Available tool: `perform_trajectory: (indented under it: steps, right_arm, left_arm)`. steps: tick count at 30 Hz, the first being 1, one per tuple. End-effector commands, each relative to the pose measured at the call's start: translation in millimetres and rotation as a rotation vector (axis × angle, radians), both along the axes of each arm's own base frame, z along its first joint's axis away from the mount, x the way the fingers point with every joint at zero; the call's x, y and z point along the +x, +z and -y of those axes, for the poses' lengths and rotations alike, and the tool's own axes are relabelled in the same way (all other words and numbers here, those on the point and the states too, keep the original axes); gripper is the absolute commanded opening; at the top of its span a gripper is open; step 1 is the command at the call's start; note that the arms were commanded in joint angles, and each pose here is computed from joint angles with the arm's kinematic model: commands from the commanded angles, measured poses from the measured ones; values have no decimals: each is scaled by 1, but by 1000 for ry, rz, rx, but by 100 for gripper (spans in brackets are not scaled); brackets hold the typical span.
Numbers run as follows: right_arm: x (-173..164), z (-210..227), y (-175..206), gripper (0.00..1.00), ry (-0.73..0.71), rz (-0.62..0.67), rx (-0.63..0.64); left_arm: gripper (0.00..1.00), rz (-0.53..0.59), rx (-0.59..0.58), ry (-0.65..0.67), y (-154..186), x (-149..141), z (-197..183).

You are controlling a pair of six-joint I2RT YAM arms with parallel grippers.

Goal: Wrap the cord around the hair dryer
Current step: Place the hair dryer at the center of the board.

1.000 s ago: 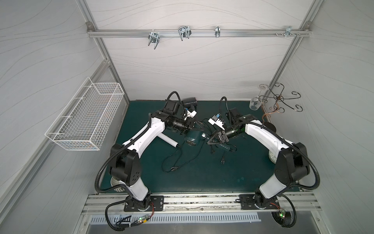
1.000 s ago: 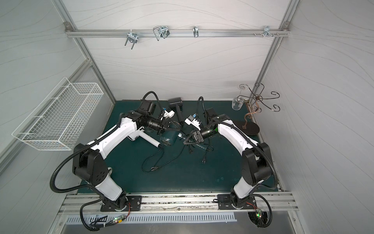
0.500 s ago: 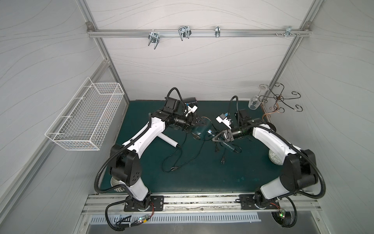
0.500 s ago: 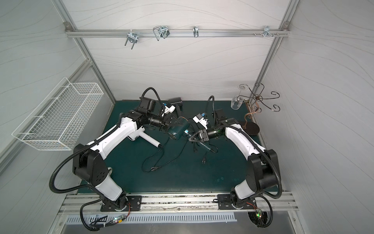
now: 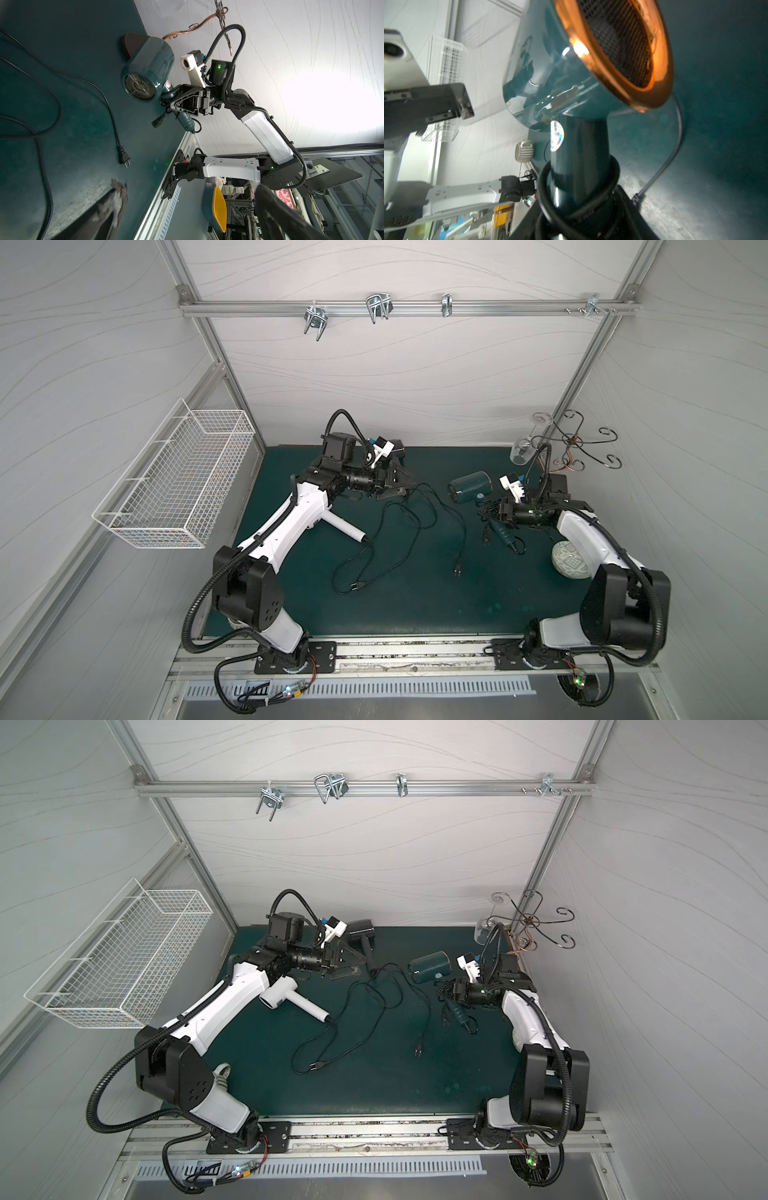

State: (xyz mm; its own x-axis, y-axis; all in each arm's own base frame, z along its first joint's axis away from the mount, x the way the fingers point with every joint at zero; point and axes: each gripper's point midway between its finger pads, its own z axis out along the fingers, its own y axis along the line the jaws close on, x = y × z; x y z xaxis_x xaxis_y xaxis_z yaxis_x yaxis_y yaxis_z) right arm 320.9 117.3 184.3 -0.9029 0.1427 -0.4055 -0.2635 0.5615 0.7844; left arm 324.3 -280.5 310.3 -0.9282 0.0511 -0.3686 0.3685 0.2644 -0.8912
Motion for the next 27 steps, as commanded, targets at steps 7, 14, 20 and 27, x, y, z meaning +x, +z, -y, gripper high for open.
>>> perform_trajectory:
  steps: [7,14,20,27]
  right_arm:
    - [17,22,-43,0,-134,-95,-14]
    - [7,29,-83,0,-194,-157,-64]
    - [2,35,-103,0,-228,-191,-108]
    - [-4,51,-123,0,-272,-236,-194]
  left_arm:
    - [98,75,-32,-2,16,-6,-1]
    - [98,83,-30,0,15,-8,-2]
    - [98,82,-27,3,14,-7,-2]
    - [98,85,-26,3,15,-8,-3]
